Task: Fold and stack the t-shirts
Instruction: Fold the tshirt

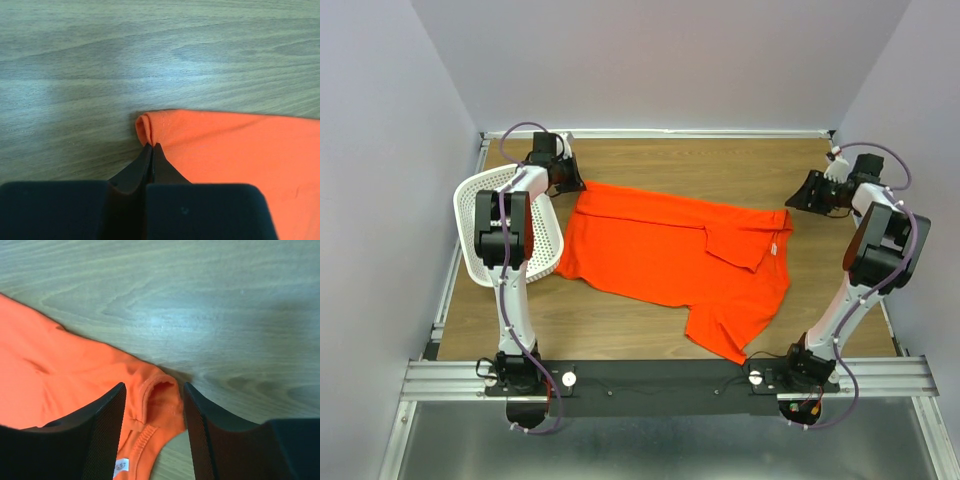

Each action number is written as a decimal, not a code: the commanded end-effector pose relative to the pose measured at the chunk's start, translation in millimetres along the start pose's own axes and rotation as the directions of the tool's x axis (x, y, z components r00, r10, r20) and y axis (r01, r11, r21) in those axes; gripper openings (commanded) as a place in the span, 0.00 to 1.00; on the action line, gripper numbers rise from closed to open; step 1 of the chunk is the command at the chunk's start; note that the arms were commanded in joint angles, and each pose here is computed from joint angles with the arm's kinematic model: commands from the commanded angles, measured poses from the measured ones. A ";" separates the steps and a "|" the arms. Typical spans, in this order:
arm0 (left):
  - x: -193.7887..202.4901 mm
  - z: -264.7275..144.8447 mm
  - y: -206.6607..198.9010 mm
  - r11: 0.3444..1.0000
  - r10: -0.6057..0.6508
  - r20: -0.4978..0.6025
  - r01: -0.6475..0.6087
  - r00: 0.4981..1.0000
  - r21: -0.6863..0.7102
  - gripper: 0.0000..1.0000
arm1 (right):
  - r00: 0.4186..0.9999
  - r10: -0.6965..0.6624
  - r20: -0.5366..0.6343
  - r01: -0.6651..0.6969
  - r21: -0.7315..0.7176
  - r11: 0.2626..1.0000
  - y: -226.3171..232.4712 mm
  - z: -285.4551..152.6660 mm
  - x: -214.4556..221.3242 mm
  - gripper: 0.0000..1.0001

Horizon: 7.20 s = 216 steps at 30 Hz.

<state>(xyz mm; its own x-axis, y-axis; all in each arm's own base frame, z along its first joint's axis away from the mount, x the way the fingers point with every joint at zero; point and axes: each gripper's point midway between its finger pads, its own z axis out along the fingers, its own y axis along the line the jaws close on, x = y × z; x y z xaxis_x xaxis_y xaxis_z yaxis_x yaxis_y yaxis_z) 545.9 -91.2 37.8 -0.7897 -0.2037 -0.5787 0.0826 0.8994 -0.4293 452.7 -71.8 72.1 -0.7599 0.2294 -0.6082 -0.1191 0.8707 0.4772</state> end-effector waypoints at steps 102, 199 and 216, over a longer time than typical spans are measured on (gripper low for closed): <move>-42.2 15.5 -8.6 0.992 -0.086 0.069 0.078 0.994 0.102 0.00 | 0.999 0.036 -0.003 -0.036 -0.018 0.999 -46.4 59.7 -61.9 0.01; 166.6 -113.5 -0.7 0.682 -0.277 0.391 0.466 0.878 -0.564 0.17 | 0.454 -0.888 0.076 0.836 -0.382 0.395 147.6 -102.0 174.3 0.71; 150.7 -123.9 -25.2 0.797 -0.244 0.379 0.408 0.892 -0.446 0.00 | -0.102 -0.970 0.221 0.696 -0.681 -0.228 120.4 -144.1 265.3 0.62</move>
<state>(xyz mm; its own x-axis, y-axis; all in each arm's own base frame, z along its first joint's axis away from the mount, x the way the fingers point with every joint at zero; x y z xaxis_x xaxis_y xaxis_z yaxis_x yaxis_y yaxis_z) 346.5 -95.2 42.3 -0.5019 -0.5523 -0.6656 -0.5526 0.7968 -0.2444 182.3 13.4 67.9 0.0773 -0.8696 -0.4876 -0.9963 -0.0490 -0.0707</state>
